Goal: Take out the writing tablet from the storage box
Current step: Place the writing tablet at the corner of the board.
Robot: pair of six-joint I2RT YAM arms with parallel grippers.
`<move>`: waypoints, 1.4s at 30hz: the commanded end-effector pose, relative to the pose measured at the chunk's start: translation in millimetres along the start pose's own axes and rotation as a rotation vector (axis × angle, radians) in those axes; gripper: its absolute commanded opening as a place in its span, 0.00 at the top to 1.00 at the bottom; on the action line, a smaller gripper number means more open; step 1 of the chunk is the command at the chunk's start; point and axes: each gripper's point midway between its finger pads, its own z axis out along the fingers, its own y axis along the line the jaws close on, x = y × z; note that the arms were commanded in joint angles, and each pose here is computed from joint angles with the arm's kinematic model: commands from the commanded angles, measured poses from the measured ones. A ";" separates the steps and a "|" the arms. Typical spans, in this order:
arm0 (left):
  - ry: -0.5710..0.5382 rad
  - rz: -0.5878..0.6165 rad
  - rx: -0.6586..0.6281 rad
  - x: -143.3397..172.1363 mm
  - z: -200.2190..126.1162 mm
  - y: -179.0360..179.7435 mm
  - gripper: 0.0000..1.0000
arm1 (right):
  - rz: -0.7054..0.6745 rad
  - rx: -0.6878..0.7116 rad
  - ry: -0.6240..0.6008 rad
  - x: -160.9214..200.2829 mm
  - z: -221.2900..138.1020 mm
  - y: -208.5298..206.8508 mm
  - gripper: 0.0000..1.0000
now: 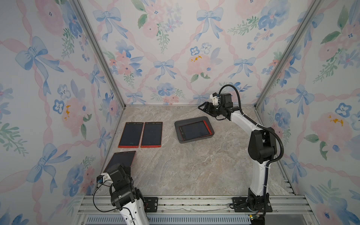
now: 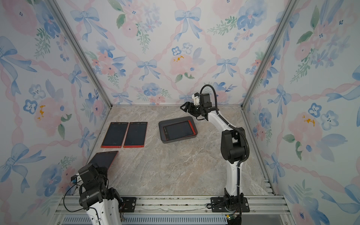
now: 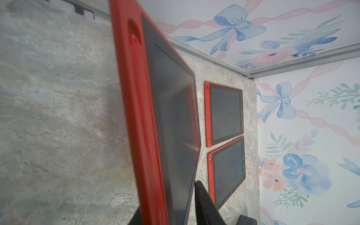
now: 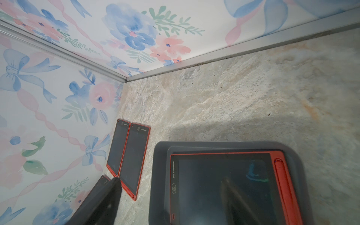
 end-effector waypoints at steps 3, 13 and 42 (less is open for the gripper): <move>-0.033 -0.005 -0.026 -5.9 -7.0 5.0 0.60 | 0.025 -0.003 0.016 4.2 8.3 -12.9 0.18; -0.103 -0.040 -0.070 -18.6 -20.1 10.8 0.32 | 0.029 0.001 0.017 4.3 6.7 -15.9 0.18; 0.174 0.091 -0.025 21.8 3.6 -13.6 0.05 | 0.029 0.024 0.011 3.5 3.2 -22.4 0.16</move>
